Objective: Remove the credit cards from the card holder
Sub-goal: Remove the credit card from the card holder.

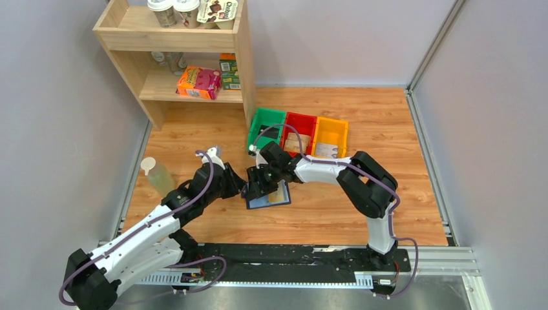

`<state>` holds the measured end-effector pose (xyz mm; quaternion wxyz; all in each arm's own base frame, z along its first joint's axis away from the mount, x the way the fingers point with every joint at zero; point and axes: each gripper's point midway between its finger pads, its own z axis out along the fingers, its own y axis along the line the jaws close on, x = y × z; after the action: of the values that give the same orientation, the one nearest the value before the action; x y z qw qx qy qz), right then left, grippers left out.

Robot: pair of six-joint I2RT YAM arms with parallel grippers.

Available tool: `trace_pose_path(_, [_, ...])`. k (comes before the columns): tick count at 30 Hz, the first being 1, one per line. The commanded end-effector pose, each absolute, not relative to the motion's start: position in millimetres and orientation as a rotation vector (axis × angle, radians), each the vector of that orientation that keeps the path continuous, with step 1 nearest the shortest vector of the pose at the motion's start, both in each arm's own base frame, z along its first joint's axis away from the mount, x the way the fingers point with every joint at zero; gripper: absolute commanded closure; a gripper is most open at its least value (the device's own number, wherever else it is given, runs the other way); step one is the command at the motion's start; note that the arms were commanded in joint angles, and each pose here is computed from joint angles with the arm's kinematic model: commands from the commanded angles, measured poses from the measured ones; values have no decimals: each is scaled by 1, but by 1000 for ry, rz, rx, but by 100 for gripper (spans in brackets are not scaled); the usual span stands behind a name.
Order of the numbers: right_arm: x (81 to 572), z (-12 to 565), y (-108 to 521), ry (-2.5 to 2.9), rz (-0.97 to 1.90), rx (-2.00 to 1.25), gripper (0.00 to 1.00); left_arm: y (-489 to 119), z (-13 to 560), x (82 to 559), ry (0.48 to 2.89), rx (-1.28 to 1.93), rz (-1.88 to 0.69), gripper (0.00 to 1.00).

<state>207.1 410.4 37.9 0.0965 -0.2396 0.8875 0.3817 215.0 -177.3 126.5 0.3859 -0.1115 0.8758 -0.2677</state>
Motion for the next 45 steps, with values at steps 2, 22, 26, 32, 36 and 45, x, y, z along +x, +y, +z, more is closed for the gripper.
trace_pose_path(2, [220, 69, 414, 2534, 1101, -759, 45, -188, 147, 220, 2211, -245, -722, 66])
trace_pose_path(22, [260, 90, 320, 2503, 926, -446, 80, -253, 131, 233, 2306, -116, -966, 63])
trace_pose_path(26, [254, 73, 319, 2531, 952, -432, 85, -262, 101, 241, 2359, -129, -1006, 60])
trace_pose_path(32, [253, 50, 319, 2572, 973, -399, 87, -263, 72, 249, 2403, -88, -948, 56])
trace_pose_path(36, [251, 40, 319, 2596, 968, -396, 87, -268, 56, 247, 2434, -97, -983, 56])
trace_pose_path(45, [242, 15, 310, 2659, 949, -377, 87, -258, 32, 237, 2440, -168, -1066, 57])
